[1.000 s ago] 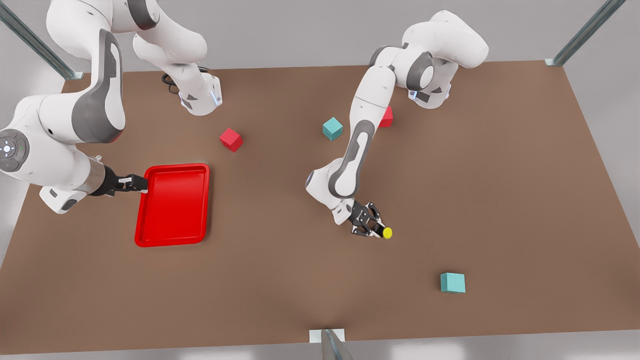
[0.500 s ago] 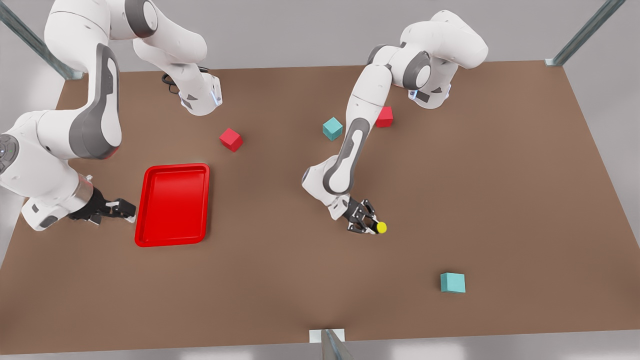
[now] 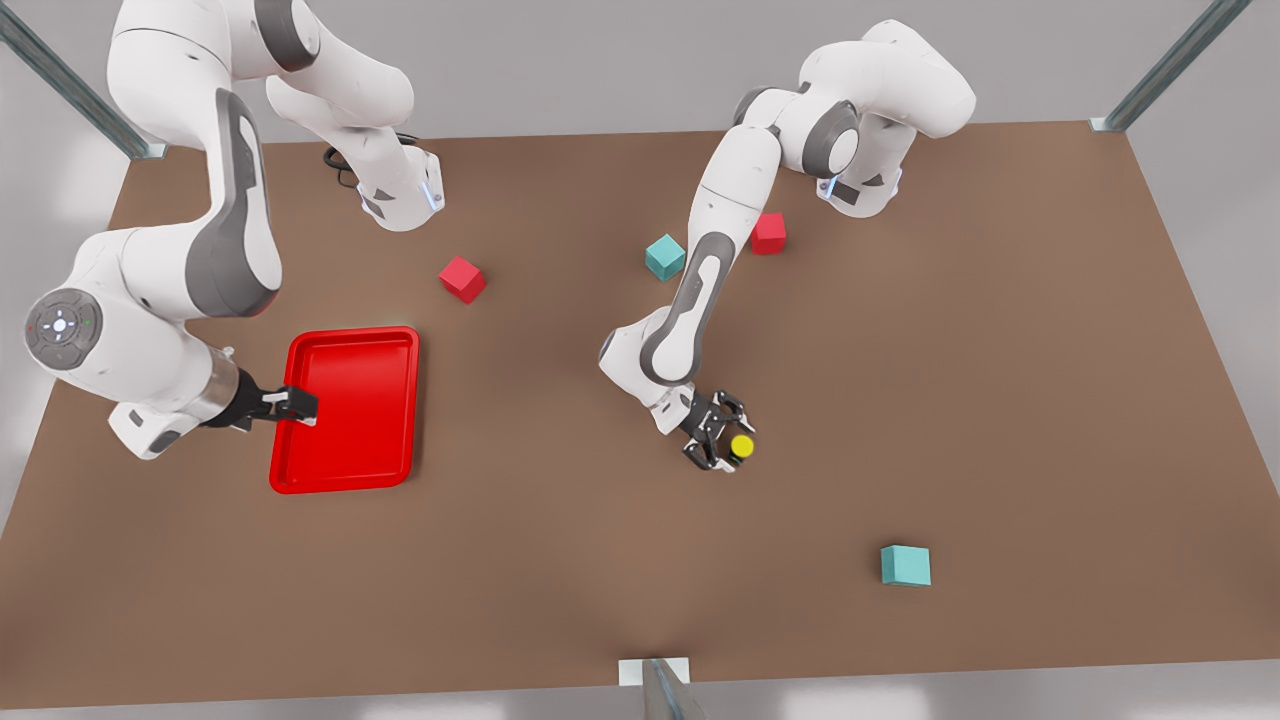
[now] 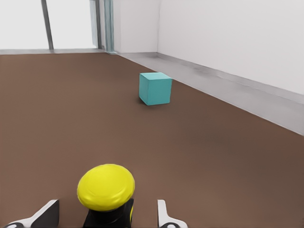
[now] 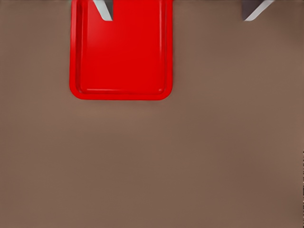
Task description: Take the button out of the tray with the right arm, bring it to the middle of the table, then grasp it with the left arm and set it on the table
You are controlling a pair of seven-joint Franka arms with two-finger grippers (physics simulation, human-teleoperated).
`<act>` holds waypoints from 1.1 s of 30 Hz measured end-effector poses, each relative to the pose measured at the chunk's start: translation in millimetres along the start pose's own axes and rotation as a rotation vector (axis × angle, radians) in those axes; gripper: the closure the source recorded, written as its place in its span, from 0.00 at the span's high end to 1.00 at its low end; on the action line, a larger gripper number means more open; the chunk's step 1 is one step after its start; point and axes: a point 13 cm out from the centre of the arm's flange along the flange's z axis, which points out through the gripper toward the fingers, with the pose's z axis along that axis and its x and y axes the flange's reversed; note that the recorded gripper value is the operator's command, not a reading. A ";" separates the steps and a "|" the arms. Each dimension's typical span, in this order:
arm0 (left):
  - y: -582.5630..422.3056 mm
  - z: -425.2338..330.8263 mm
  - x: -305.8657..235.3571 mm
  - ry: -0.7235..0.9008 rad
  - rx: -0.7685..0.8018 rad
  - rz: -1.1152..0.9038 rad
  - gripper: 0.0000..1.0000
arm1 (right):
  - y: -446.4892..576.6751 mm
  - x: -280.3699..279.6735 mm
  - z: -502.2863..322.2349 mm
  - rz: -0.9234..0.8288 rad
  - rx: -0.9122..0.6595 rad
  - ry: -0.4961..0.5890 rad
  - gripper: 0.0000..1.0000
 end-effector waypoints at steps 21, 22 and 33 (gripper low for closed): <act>65.9 31.4 -480.5 0.965 -0.300 -0.460 1.00 | 14.7 2.9 33.6 0.003 0.000 0.067 1.00; 80.7 43.7 -493.2 1.009 -0.285 -0.415 1.00 | 14.5 2.9 34.5 0.003 0.000 0.068 1.00; 127.3 49.8 -480.1 1.143 0.110 0.248 1.00 | 12.3 3.0 39.3 0.012 -0.001 0.079 1.00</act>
